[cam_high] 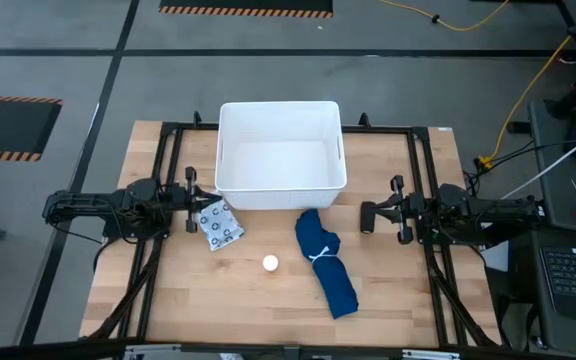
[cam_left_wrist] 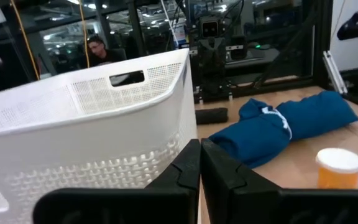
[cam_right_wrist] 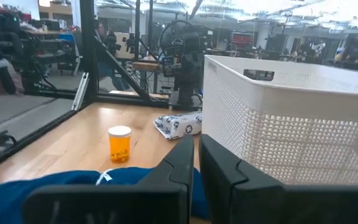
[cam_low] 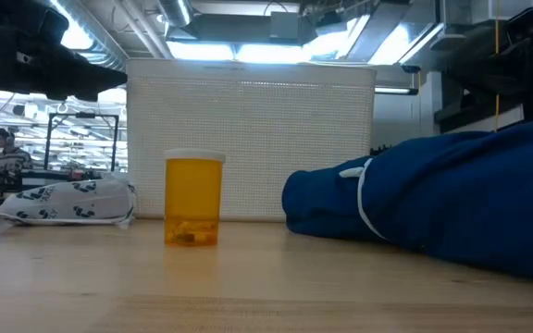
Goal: Pick & place medical supplies in basket/bin
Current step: Put the black bandage into the white bin
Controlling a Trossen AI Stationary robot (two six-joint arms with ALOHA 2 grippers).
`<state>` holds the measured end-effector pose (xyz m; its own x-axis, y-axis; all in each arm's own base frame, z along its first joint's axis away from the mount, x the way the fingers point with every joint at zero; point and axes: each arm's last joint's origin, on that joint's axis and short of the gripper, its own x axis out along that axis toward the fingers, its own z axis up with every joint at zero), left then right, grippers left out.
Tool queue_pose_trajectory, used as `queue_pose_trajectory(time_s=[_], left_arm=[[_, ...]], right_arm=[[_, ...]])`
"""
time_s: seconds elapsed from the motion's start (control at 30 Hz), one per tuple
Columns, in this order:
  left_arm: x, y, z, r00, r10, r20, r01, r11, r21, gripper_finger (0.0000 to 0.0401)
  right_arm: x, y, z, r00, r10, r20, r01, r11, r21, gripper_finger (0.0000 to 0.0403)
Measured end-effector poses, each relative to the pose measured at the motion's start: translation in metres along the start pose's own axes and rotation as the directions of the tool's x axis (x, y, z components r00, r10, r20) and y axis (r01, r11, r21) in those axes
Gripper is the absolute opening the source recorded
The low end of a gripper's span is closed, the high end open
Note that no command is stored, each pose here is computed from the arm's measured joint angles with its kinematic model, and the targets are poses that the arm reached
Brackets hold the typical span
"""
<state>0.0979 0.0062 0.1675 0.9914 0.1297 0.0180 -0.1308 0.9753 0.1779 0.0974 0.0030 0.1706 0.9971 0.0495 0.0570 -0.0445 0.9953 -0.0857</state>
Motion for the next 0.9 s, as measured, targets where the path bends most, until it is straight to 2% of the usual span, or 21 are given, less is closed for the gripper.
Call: queue_pose_trajectory(time_s=[0.47, 0.63, 0.9], left_arm=[[0.0000, -0.0002, 0.0000, 1.000, -0.008, 0.001, 0.008, 1.000, -0.010, 0.0008], [0.0000, 0.0009, 0.0000, 1.000, 0.031, -0.003, -0.031, 0.999, 0.011, 0.0005], [0.0000, 0.0008, 0.0001, 1.000, 0.025, -0.001, -0.025, 0.995, -0.101, 0.0005]], right_arm=[[0.0000, -0.0002, 0.0005, 1.000, -0.005, 0.005, 0.005, 1.000, -0.002, 0.0030], [-0.0002, -0.0036, 0.0014, 0.993, -0.121, 0.007, 0.120, 0.993, 0.021, 0.0030], [-0.0003, -0.0040, 0.0011, 0.991, -0.134, 0.004, 0.134, 0.991, -0.023, 0.0030]])
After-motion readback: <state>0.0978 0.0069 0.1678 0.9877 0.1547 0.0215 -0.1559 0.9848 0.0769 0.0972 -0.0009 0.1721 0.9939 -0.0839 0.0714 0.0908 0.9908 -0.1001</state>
